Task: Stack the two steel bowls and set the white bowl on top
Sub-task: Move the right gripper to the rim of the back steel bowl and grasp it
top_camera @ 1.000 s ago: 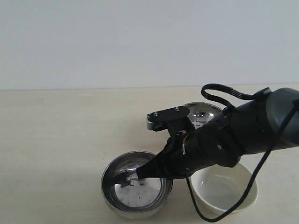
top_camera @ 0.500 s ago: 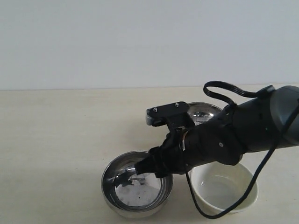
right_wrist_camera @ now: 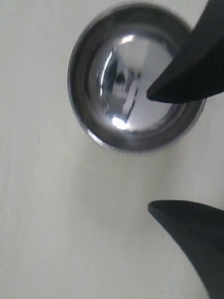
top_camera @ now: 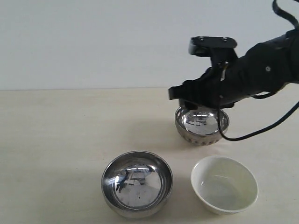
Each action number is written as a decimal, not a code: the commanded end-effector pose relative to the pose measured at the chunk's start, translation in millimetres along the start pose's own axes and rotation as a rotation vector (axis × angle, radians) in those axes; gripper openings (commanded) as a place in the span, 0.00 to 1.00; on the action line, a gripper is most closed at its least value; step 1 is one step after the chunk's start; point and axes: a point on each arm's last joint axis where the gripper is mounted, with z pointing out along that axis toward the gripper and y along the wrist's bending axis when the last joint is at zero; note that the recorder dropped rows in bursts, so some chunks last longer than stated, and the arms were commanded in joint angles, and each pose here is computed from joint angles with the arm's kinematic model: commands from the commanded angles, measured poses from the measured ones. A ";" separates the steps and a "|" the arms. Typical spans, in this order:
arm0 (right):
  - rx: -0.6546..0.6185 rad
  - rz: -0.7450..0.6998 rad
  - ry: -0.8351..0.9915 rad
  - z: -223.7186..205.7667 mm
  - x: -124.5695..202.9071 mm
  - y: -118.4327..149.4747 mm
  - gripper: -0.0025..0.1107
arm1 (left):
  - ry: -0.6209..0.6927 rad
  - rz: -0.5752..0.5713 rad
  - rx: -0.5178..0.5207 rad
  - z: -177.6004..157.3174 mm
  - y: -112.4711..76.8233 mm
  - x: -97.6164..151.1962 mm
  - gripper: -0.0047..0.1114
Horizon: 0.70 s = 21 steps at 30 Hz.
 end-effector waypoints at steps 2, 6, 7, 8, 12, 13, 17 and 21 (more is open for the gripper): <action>0.129 0.126 0.053 -1.6 -3.7 -54.6 0.50 | -0.006 0.001 -0.003 0.2 0.3 0.5 0.32; 0.180 0.167 0.111 9.0 3.8 -76.0 0.50 | -0.006 0.001 -0.003 0.2 0.3 0.5 0.32; 0.188 0.174 0.125 13.5 6.5 -79.9 0.50 | -0.006 0.001 -0.003 0.2 0.3 0.5 0.32; 0.189 0.174 0.138 18.7 9.4 -80.8 0.50 | -0.006 0.001 -0.003 0.2 0.3 0.5 0.32; 0.189 0.166 0.156 39.8 18.9 -84.5 0.50 | -0.006 0.001 -0.003 0.2 0.3 0.5 0.32; 0.187 0.166 0.154 45.3 21.0 -85.4 0.50 | -0.006 0.001 -0.003 0.2 0.3 0.5 0.32; 0.182 0.184 0.140 64.2 28.6 -88.4 0.50 | -0.006 0.001 -0.003 0.2 0.3 0.5 0.32; 0.178 0.198 0.129 76.3 34.0 -90.4 0.41 | -0.006 0.001 -0.003 0.2 0.3 0.5 0.32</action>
